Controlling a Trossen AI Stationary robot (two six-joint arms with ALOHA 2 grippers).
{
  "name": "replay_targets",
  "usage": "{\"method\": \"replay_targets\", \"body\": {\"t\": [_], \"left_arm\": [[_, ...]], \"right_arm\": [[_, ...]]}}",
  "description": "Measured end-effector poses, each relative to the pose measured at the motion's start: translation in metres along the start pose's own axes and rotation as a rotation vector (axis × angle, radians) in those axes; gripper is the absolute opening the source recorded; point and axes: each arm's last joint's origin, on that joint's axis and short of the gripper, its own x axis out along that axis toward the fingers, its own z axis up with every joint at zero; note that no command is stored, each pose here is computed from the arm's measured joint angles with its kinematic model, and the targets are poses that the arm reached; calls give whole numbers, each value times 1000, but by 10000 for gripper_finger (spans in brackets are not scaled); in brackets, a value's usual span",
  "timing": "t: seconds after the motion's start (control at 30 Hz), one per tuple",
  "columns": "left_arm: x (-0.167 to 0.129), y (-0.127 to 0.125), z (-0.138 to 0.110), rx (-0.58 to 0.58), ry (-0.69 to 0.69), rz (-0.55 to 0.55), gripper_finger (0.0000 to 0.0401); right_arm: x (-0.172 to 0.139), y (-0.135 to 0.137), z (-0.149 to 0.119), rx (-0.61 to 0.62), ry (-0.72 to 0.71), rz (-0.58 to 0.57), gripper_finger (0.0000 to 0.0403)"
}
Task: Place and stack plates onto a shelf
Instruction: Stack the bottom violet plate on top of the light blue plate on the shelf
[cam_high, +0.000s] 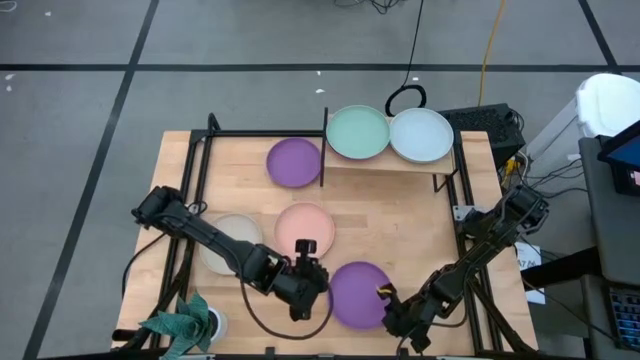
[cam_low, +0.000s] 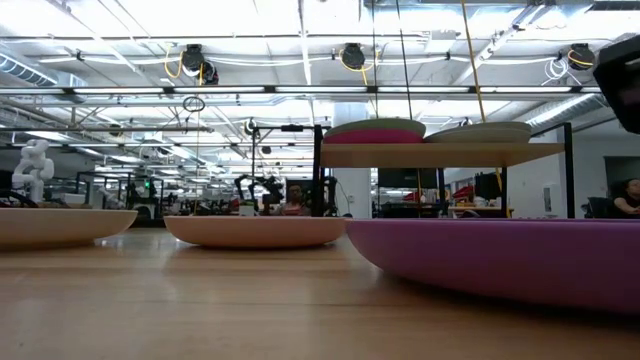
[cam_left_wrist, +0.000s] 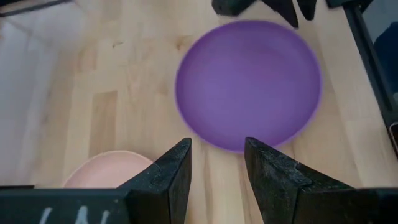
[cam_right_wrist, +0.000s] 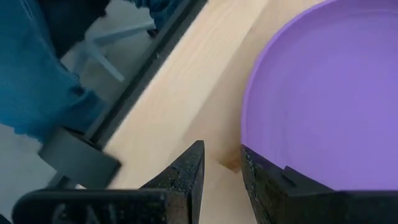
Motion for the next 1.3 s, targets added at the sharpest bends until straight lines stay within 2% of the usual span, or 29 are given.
{"method": "replay_targets", "body": {"t": [0.23,0.47,0.8,1.03,1.3], "left_arm": [[22,-6,-24,-4,36,6,154],[32,-6,-39,-20,82,19,154],[33,-6,-40,-19,87,20,154],[33,-6,-40,-33,86,20,154],[33,-6,-40,-37,86,20,154]], "right_arm": [[0,-5,-8,-47,64,-116,87],[-1,-7,-11,-109,99,-127,82],[-1,-10,-12,-138,122,-139,6],[-1,-10,-12,-136,121,-140,3],[-5,-11,-10,-70,119,-182,1]]}}
